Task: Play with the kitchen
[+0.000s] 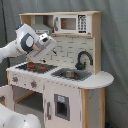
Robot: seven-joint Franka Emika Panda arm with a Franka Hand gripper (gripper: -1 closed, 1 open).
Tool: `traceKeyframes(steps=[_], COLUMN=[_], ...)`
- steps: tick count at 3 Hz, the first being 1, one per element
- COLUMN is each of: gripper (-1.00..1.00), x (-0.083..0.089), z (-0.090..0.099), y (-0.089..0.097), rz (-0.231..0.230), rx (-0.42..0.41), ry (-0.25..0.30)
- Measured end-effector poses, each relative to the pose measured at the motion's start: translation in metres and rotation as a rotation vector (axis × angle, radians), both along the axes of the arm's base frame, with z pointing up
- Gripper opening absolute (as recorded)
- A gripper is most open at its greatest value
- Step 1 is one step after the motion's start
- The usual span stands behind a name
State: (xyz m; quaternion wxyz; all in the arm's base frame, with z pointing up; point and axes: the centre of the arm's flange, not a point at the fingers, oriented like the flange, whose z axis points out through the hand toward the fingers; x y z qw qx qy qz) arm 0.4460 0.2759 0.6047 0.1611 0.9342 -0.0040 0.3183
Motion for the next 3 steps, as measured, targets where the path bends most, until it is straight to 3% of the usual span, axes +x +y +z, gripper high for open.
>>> traceKeyframes(steps=[1,2,3], gripper=[1.0,1.0,1.0], x=[0.017,0.037,0.038], z=[-0.018,-0.033,-0.046], y=[-0.011,-0.045,-0.062], rz=[-0.061,-0.13,-0.16], rx=[0.068,0.127,0.12], ry=[0.035,0.118,0.222])
